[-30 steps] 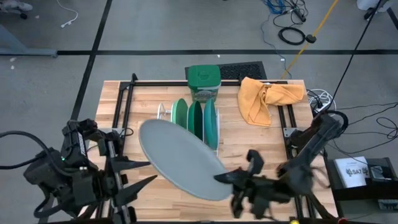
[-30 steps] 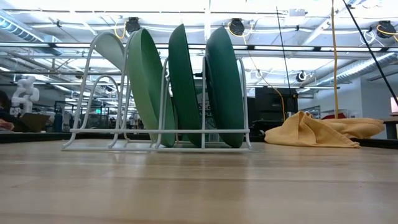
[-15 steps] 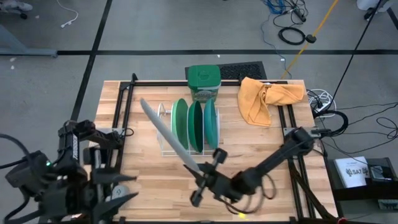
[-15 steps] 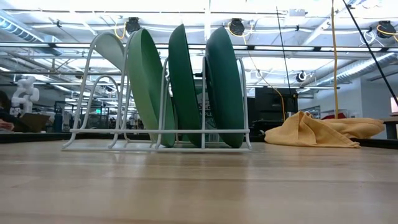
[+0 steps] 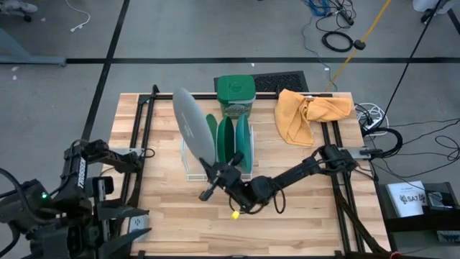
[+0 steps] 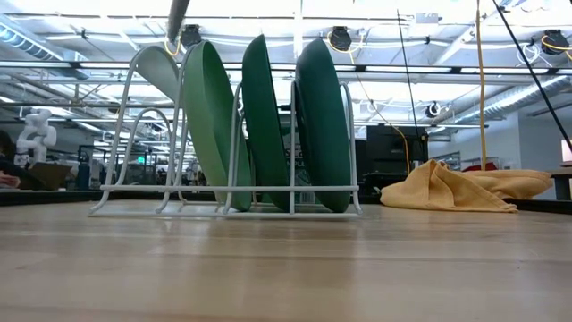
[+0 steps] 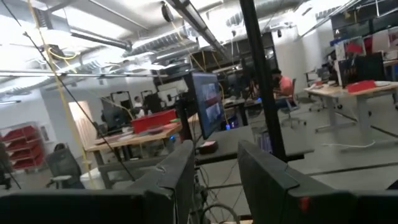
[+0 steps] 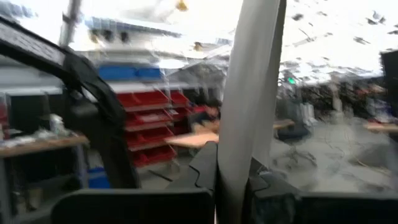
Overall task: Sort dishes
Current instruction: Put the gray plate into the dish rack
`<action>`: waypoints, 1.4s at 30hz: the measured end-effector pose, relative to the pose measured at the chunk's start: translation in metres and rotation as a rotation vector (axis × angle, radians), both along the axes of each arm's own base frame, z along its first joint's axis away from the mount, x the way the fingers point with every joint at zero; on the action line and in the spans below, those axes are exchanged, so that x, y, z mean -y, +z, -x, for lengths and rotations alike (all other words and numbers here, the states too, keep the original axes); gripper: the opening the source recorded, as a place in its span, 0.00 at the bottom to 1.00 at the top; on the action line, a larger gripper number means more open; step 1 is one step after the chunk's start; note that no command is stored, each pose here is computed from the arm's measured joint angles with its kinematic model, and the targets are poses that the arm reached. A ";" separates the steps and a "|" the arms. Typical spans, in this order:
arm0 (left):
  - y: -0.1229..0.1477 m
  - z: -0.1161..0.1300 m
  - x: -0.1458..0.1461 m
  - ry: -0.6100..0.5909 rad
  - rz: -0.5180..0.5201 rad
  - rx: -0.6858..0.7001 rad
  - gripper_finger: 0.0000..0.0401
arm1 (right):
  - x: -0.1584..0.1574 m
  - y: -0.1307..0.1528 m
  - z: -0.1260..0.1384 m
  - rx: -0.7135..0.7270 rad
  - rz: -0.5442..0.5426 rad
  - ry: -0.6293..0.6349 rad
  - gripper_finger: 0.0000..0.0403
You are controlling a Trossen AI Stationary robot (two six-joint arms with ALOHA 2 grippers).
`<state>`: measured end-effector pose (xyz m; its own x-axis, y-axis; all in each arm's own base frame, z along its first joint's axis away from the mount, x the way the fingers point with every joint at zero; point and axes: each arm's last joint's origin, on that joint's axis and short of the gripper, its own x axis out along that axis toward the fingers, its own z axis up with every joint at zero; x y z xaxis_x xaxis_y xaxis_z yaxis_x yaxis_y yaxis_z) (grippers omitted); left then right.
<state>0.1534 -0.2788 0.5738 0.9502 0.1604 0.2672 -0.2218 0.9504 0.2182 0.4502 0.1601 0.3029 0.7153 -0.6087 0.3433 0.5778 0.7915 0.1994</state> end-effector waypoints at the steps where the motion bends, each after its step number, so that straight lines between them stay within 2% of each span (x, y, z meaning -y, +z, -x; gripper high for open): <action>1: 0.000 0.000 0.000 0.001 0.000 -0.001 0.31 | 0.002 -0.002 -0.001 -0.016 -0.015 -0.020 0.01; 20: 0.000 -0.002 -0.001 0.014 -0.020 -0.007 0.31 | 0.015 -0.026 -0.017 -0.100 -0.189 -0.047 0.02; 34: -0.003 -0.019 -0.008 0.047 0.016 0.006 0.31 | 0.016 -0.041 -0.022 -0.167 -0.230 -0.019 0.02; 42: -0.006 -0.029 -0.010 0.069 0.012 0.001 0.31 | 0.021 -0.071 -0.033 -0.147 -0.292 -0.009 0.03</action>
<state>0.1825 -0.2686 0.5677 0.9364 0.2292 0.2658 -0.2874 0.9353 0.2063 0.4828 0.1394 0.2323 0.7384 -0.6728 0.0466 0.6241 0.7078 0.3309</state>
